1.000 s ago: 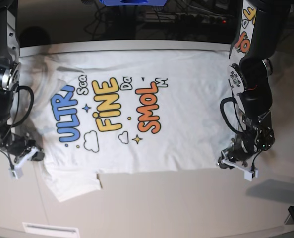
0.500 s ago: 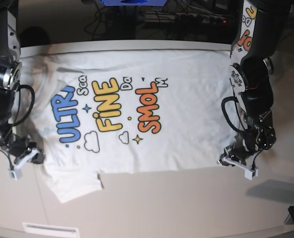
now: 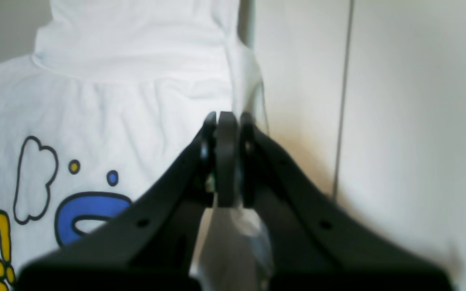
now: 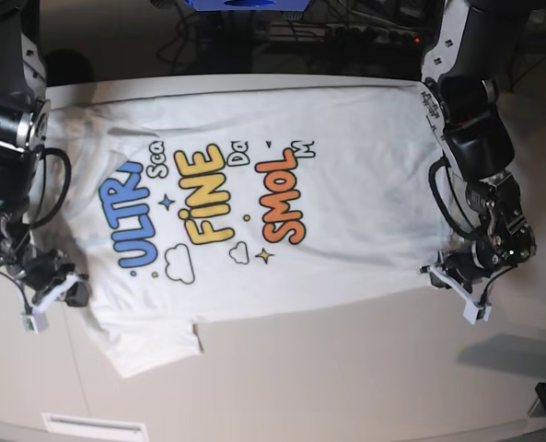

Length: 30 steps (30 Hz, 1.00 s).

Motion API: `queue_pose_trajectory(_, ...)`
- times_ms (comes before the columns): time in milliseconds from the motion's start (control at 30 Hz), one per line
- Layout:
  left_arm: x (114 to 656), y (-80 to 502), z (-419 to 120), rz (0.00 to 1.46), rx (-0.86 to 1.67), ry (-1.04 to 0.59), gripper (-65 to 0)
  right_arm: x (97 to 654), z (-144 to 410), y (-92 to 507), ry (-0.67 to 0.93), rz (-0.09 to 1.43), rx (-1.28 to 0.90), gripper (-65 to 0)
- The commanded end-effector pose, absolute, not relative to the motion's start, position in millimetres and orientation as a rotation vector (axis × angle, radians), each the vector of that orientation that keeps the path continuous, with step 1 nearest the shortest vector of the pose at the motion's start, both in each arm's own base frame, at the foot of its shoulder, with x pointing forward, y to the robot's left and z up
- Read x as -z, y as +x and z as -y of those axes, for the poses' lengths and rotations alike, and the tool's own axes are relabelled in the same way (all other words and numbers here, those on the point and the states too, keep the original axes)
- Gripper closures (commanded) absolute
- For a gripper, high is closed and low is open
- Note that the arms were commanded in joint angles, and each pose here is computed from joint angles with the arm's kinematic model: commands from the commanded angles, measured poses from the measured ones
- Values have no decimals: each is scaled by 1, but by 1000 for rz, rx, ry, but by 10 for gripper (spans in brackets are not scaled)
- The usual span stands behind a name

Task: Fold the T-shirt properly
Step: 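Grasp the shirt's side edges with both grippers near the hem, then drag the grasped side edge across the shirt with both grippers, folding lengthwise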

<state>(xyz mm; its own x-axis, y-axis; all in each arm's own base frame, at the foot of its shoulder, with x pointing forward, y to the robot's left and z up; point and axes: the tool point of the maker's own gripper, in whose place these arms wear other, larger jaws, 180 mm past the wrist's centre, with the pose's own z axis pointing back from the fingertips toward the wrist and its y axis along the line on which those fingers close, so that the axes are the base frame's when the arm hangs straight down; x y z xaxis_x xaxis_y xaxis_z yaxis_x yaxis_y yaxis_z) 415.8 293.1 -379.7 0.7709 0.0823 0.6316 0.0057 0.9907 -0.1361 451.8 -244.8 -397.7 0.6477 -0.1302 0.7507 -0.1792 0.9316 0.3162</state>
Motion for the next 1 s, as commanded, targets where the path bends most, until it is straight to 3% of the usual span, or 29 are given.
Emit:
queue_pose_trajectory(0,357,425,-304,748,-31,-104,0,368,255,470,378,960,-30,0)
queue_pose_trajectory(533,320,413,-305,778,88,-2,0,346,258,482,438,1085,49,0)
queue_pose_trajectory(967,306,386,-305,751,180,92,0,344,261,482,436,1086,54,0)
